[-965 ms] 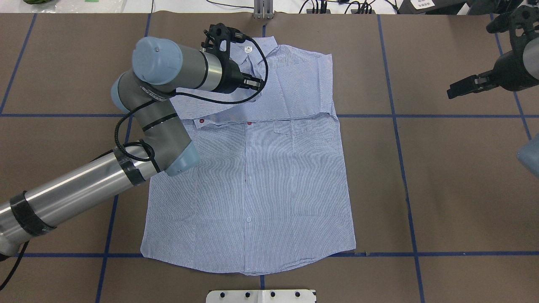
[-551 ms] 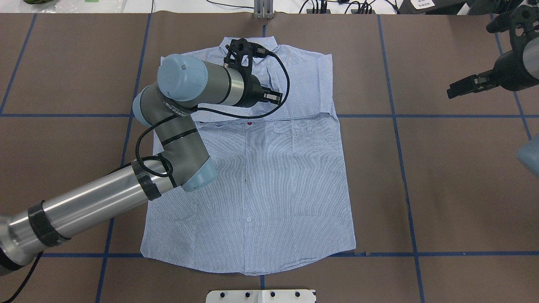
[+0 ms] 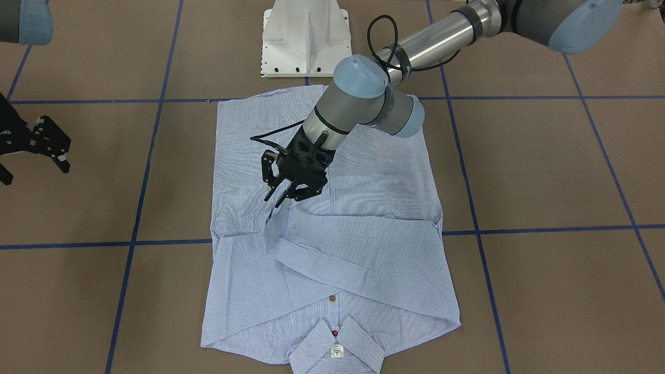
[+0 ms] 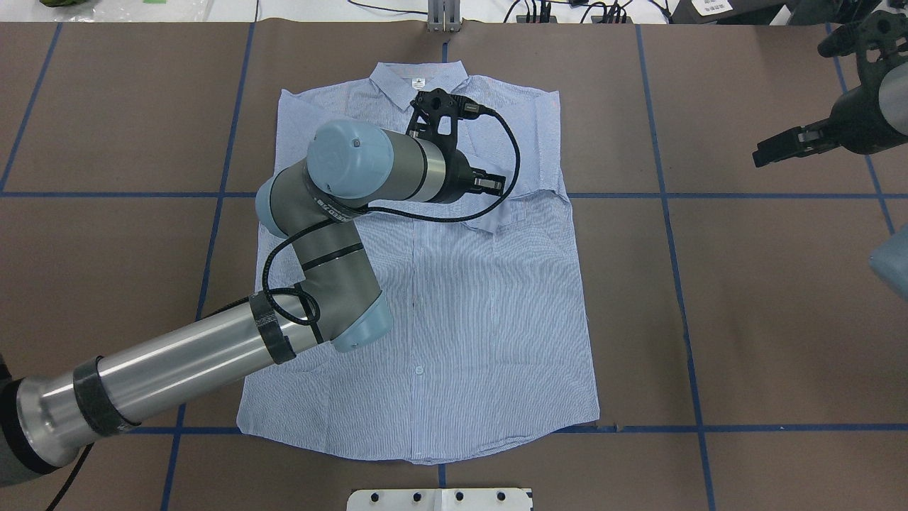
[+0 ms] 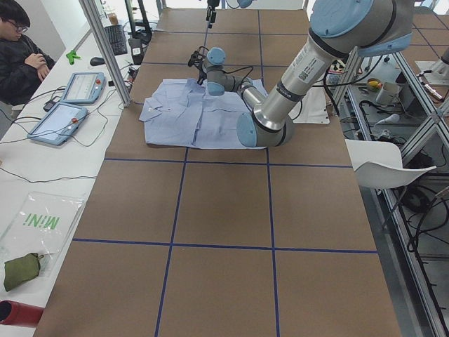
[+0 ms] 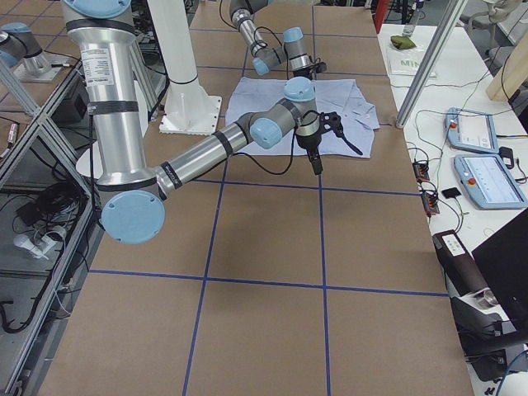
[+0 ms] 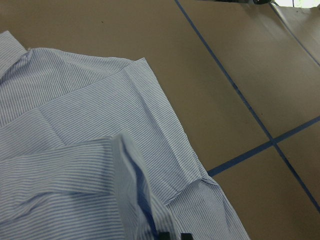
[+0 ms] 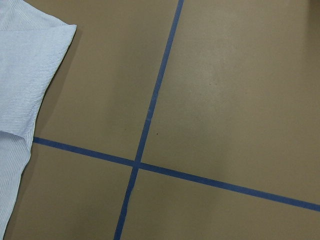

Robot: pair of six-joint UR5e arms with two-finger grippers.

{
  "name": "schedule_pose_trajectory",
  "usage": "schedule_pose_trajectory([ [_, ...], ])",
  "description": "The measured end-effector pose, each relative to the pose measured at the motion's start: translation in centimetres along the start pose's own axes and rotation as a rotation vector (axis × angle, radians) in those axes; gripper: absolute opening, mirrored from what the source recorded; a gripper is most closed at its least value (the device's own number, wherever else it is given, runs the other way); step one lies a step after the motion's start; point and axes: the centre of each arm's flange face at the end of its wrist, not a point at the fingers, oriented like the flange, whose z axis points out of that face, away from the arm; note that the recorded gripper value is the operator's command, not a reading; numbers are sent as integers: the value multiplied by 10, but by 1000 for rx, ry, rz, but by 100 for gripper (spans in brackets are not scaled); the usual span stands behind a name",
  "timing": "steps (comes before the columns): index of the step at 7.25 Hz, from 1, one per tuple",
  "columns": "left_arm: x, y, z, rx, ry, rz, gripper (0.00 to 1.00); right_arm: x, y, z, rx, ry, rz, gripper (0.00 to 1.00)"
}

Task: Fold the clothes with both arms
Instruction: 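Carry the grasped sleeve across the shirt body toward the other sleeve, then release the sleeve and move both grippers to the hem nearest the robot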

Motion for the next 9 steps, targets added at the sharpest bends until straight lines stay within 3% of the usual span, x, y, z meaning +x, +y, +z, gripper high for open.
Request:
schedule_pose_trajectory([
  [1,2,3,3,27,-40,16,100,-2,0,-1,1,-3,17,100],
  [2,6,9,1,9,-65,50,100,-9,1,-1,7,-17,41,100],
  [5,-14,44,-60,-110,-79,100,100,-82,28,10,26,-112,145,100],
  [7,-38,71,-126,-148,-125,104,100,-165,77,15,27,-155,211,100],
  [9,-92,121,-200,-169,-180,69,100,-238,149,28,45,-156,275,100],
])
